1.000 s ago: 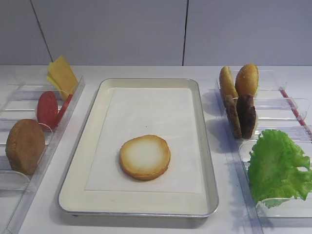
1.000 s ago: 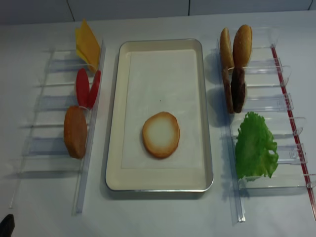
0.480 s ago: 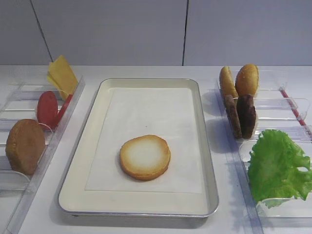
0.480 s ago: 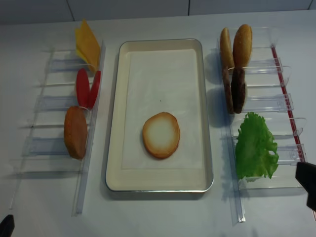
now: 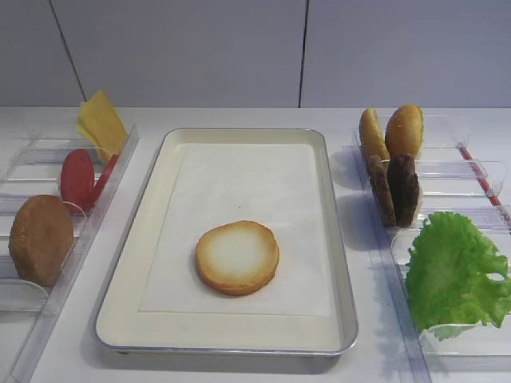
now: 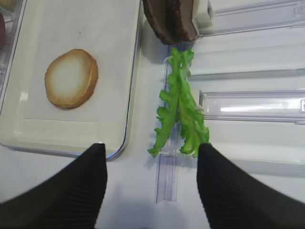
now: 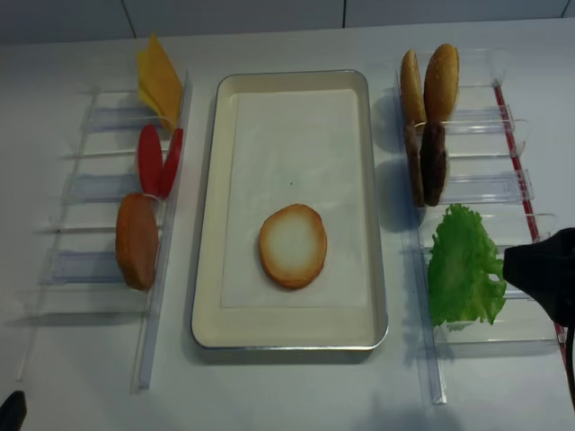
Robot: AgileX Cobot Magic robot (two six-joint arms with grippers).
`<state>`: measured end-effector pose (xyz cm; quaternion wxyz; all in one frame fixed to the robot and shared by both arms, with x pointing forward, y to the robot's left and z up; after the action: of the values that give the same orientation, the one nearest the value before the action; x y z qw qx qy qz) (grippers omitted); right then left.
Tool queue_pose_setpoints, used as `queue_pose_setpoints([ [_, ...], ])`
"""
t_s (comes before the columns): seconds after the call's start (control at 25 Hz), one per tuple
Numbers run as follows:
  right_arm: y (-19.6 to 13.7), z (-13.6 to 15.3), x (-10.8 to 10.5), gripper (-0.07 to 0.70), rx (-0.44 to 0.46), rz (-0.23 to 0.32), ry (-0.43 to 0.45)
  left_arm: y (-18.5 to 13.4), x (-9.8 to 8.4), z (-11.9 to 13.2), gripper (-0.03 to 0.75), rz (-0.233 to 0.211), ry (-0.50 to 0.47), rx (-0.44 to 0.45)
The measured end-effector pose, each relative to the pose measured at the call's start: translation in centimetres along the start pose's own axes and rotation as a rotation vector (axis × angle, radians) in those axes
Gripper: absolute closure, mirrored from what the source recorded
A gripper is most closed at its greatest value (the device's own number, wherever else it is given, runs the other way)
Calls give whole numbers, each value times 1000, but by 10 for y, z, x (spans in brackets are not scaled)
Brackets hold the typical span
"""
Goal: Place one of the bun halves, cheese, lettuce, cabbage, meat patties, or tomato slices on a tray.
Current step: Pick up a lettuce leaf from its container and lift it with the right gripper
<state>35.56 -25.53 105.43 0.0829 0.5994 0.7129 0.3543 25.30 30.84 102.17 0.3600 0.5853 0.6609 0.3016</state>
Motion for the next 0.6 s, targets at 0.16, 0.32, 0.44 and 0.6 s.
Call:
queue_pose_setpoints([
  [0.16,2,9,1,201,59,-4,34,0,0,0,394,0,0,0],
  [0.32,2,19,3,201,119,-7,47,0,0,0,394,0,0,0],
  [0.44,3,30,3,201,162,-22,41,0,0,0,394,0,0,0],
  [0.6,4,48,2,202,235,-25,9,0,0,0,394,0,0,0],
])
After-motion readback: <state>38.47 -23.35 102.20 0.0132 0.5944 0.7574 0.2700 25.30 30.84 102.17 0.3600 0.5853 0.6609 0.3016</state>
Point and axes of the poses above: a point on each arm's last joint axis where the gripper is mounted, z pointing out along that axis toward the gripper, x along the wrist's bending axis when the last joint is at zero, y = z × x, the point moved 3 cm from there along z, pointing out along that axis toward the gripper, and after that the axes turned 12 degrees about -z, right-handed, at the moved point
